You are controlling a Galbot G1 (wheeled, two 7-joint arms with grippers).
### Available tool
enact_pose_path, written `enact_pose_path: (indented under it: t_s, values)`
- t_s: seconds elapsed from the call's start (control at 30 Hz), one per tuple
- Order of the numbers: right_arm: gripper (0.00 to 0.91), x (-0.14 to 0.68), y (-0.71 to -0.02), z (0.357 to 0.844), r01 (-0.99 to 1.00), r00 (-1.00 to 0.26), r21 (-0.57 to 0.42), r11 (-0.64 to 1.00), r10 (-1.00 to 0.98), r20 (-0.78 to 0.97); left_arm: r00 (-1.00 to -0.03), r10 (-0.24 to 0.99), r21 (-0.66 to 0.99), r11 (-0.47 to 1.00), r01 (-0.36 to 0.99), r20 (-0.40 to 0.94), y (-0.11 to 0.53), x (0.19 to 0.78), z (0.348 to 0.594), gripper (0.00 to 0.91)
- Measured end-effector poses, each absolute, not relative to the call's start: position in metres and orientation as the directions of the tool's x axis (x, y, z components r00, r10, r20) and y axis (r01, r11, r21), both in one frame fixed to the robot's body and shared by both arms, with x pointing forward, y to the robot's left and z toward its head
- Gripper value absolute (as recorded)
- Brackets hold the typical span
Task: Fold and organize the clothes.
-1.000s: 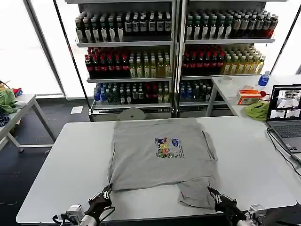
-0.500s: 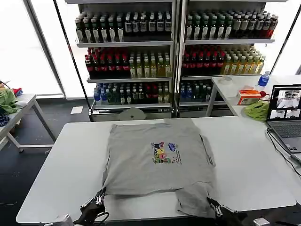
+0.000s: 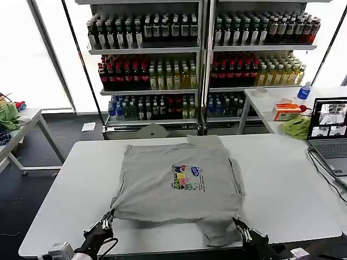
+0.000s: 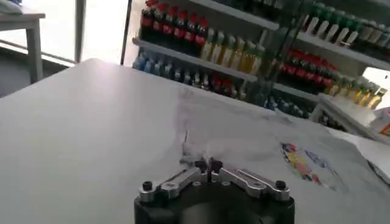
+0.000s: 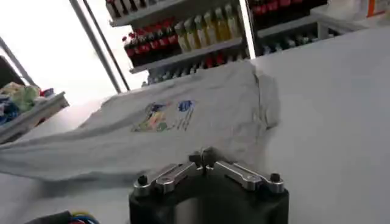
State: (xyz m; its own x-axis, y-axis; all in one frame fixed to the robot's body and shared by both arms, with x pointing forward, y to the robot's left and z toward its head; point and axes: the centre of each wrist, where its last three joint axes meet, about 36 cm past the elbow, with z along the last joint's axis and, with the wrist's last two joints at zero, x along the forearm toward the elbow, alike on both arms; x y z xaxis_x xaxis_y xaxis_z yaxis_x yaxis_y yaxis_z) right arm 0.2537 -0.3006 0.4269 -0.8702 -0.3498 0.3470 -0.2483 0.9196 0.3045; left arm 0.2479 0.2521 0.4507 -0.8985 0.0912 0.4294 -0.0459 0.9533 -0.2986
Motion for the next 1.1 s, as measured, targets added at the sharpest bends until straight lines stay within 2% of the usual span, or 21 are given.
enact_pose_path:
  t_s: [0.4,1.1]
  values:
    - [0.0,0.301,-0.302,0.44,-0.238,-0.923,0.321,0.917,-0.317,0.219,-0.91,0.123,-0.284,0.959,0.005,0.396,0.257,0.276,0.46,0.01]
    - [0.0,0.362,-0.296,0.431,-0.182,-0.957,0.316,0.931,-0.241,0.16,-0.868,0.257,-0.176,0.964,0.2,0.426,0.266,0.341,0.436,0.01]
